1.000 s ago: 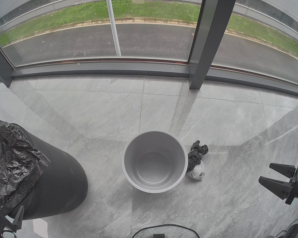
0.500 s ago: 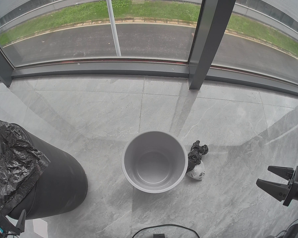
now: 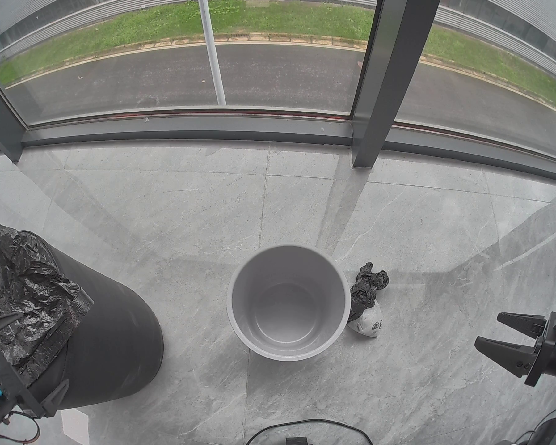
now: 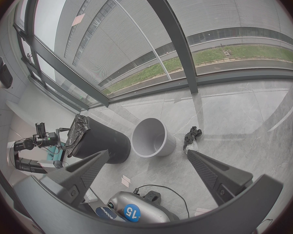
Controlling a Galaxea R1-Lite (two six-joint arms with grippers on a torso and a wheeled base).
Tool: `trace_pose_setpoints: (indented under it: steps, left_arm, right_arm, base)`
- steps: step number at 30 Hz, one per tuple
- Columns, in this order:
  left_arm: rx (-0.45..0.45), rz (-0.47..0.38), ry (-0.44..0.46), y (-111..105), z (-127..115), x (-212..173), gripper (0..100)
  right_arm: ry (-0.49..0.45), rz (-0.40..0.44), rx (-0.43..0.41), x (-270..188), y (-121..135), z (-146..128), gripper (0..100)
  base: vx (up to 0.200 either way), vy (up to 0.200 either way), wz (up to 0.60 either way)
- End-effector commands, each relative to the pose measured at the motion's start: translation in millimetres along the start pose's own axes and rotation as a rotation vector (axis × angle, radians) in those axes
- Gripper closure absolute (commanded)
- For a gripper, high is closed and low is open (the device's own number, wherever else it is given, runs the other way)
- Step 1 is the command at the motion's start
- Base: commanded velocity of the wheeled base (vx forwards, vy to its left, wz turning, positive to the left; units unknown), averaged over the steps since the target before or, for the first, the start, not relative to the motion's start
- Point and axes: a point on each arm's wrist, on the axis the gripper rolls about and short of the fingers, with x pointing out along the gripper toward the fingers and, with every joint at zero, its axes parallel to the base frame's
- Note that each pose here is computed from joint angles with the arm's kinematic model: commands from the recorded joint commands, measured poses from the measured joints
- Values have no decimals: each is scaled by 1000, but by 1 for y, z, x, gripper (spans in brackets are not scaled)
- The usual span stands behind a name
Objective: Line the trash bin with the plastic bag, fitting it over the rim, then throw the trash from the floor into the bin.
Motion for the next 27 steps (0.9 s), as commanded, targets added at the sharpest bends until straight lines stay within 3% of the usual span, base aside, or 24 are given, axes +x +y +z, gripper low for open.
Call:
trace_pose_setpoints:
  steps: [1,7,14,27]
  left_arm:
    - [18,-66,-6,12,12,36,0]
    - [51,17,-26,16,22,50,0]
    - [90,19,-22,4,24,46,0]
    - [76,75,35,8,27,52,0]
  right_arm:
    - [16,-26,9,4,-3,-1,0]
    - [12,-42,13,3,-5,-1,0]
    - [22,-45,16,5,-5,-2,0]
    - [21,-45,16,4,-5,-2,0]
  base:
    - [0,0,0]
    - [0,0,0]
    - [0,0,0]
    - [0,0,0]
